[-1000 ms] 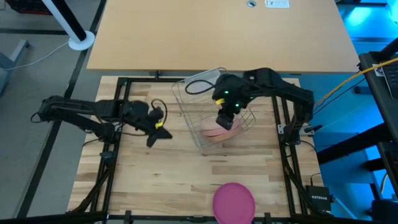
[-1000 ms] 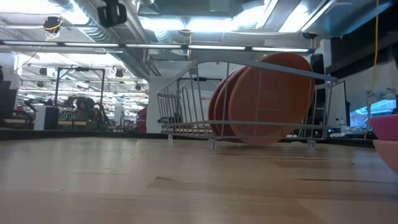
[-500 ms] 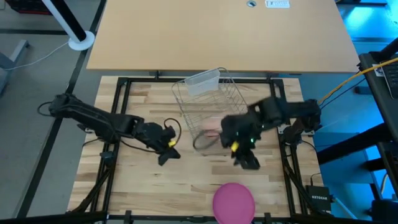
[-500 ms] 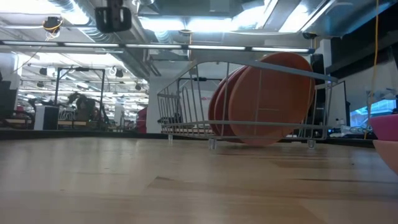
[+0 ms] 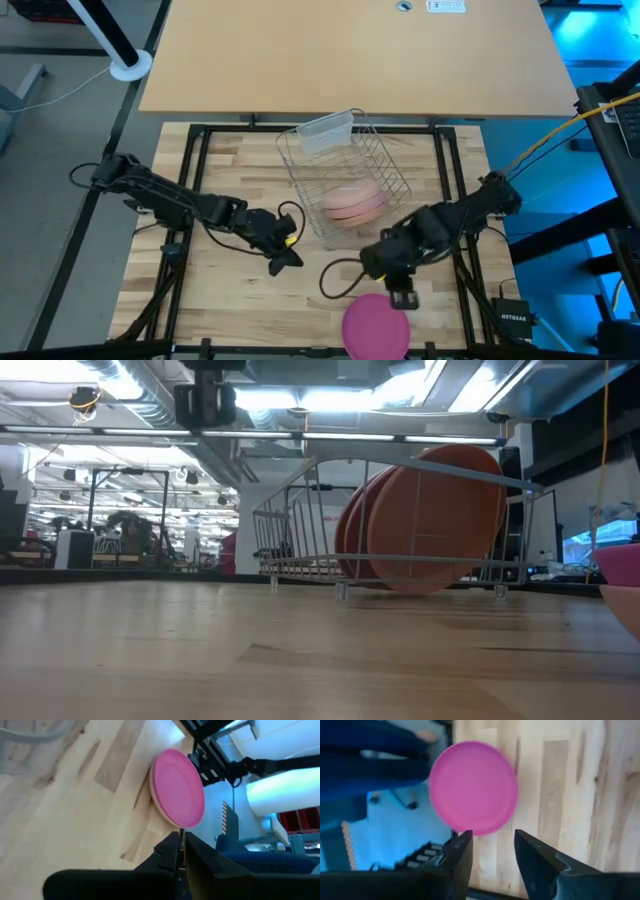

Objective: Sort dishes
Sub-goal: Put the pink plate in the dish rack

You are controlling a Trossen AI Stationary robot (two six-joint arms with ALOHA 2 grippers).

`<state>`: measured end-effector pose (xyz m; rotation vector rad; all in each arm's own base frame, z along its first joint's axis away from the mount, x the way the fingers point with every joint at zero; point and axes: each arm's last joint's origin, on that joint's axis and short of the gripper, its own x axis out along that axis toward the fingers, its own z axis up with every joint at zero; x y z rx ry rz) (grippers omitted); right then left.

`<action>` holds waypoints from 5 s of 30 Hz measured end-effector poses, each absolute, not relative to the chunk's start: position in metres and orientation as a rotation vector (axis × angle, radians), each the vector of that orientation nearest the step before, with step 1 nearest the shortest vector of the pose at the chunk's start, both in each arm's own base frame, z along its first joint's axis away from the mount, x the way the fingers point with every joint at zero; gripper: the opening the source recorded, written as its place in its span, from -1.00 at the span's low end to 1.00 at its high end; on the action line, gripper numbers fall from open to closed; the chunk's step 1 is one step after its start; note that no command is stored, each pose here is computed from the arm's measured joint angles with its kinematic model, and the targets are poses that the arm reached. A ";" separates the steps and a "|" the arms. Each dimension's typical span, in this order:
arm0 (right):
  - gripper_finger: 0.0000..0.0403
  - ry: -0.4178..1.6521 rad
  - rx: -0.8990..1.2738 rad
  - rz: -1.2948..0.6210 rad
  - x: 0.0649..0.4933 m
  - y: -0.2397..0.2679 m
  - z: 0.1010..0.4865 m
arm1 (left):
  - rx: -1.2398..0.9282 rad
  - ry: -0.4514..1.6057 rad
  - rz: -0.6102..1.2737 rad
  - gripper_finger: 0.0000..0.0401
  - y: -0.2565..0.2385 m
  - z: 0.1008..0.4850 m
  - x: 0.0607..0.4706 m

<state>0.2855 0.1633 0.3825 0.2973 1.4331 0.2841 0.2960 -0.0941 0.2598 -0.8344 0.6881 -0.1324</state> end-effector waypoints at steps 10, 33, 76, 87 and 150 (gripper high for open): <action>-0.26 1.412 0.532 0.159 0.306 0.181 0.333 | -0.716 0.706 -0.257 -0.91 -0.122 0.260 0.286; -0.26 1.509 0.656 -0.021 0.306 0.181 0.261 | -0.627 0.709 -0.319 -0.91 -0.136 0.260 0.280; -0.26 1.477 0.599 -0.044 0.295 0.173 0.189 | -0.601 0.699 -0.318 -0.91 -0.136 0.260 0.280; -0.26 1.454 0.596 -0.024 0.295 0.173 0.185 | -0.600 0.698 -0.316 -0.91 -0.136 0.260 0.280; -0.97 1.253 0.601 -0.205 0.336 0.173 0.232 | -0.535 0.678 -0.083 -0.91 -0.125 0.250 0.283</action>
